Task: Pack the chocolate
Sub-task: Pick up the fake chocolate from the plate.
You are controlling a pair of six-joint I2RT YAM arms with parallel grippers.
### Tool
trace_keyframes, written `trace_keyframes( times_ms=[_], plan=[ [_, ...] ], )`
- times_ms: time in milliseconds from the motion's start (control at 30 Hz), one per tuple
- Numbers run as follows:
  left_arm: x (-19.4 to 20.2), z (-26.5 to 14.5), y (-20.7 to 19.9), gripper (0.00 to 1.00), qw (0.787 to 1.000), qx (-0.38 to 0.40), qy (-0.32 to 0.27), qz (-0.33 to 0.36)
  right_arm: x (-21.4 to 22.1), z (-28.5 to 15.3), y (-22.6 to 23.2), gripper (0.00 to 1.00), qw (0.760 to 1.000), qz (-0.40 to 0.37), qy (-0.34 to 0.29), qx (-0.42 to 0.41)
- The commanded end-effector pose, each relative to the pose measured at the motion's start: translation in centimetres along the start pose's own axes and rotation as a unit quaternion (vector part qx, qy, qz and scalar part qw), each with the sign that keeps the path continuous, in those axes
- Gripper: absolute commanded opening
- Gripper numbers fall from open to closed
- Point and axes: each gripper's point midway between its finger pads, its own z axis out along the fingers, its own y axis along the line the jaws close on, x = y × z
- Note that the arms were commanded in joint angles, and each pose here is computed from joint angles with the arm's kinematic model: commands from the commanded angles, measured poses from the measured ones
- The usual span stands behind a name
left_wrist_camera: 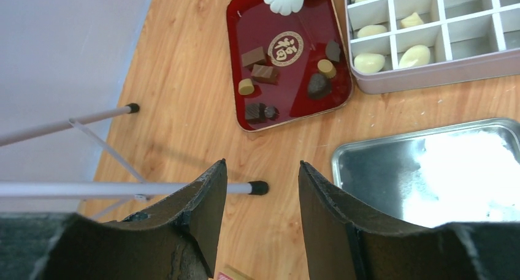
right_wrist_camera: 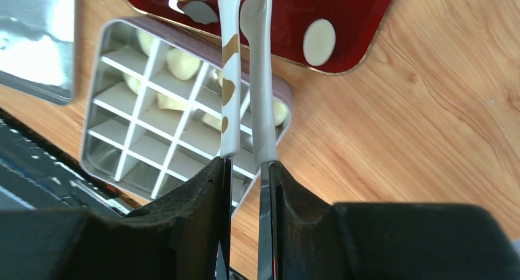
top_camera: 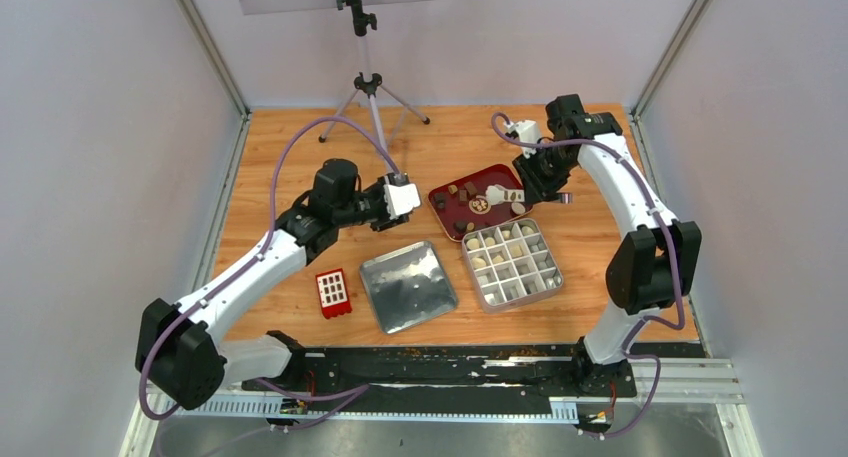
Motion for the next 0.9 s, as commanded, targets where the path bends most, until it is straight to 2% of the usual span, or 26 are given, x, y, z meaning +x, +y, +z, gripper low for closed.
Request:
trace_keyframes(
  times_ms=[0, 400, 867],
  plan=[
    [-0.1, -0.5, -0.9, 0.55, 0.999, 0.002, -0.005, -0.044, 0.1, -0.3, -2.8, 0.31, 0.997, -0.029, 0.023, 0.061],
    [0.5, -0.2, -1.4, 0.55, 0.998, 0.003, -0.004, -0.056, 0.5, 0.5, -5.3, 0.36, 0.992, -0.048, 0.051, 0.107],
    [1.0, -0.1, -1.8, 0.56, 0.998, 0.004, -0.004, -0.061, 2.6, 2.2, -6.8, 0.40, 0.985, -0.055, 0.109, 0.119]
  ],
)
